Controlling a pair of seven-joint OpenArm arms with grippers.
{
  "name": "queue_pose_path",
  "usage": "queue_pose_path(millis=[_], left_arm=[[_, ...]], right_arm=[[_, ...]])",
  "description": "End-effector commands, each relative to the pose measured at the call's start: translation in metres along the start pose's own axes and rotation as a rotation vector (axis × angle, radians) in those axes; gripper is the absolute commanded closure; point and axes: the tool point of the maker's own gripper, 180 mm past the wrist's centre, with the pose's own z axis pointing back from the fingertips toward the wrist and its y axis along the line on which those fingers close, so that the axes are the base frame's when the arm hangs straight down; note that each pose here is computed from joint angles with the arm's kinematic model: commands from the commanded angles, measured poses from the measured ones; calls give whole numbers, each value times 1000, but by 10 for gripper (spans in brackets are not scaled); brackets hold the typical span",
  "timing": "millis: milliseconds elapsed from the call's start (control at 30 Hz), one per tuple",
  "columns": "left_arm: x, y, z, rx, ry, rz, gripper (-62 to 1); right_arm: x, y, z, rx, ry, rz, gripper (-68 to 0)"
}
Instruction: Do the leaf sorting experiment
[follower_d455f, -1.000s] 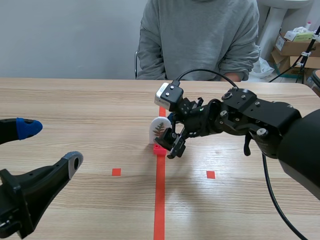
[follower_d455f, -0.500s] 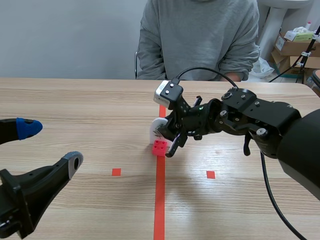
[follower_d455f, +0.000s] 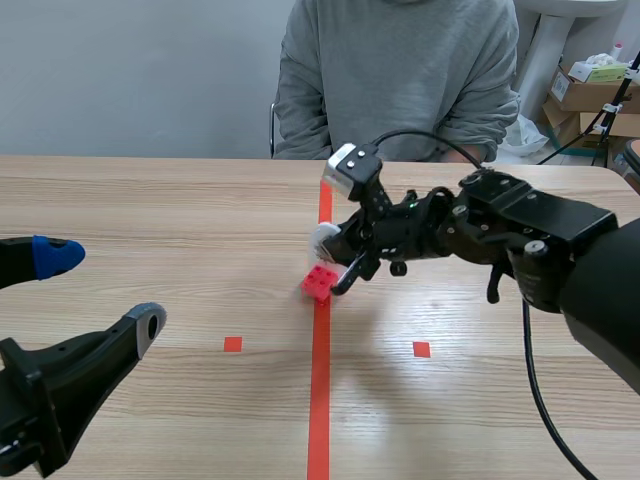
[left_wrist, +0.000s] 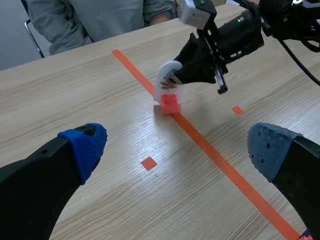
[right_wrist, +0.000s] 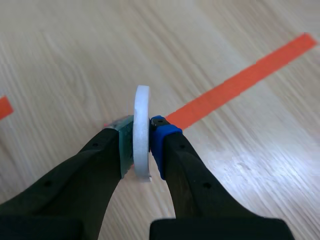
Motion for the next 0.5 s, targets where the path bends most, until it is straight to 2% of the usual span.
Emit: queue_pose_path(millis=[0, 100, 233, 367, 467], left_arm=[[11, -1, 0, -1, -35, -3, -602], [11, -1, 0, -1, -35, -3, -602], [11, -1, 0, -1, -35, -3, -602], [11, -1, 0, -1, -35, -3, -602], [11, -1, 0, -2, -35, -3, -602]], right_arm=[[19, -37, 19, -81, -43, -19, -15], [11, -78, 46, -191, -35, -118, -15], [-5, -140, 99, -396, -26, -230, -15], [-22, -197, 162, -644, -37, -315, -15], [-29, -223, 200, -781, -49, -350, -15]])
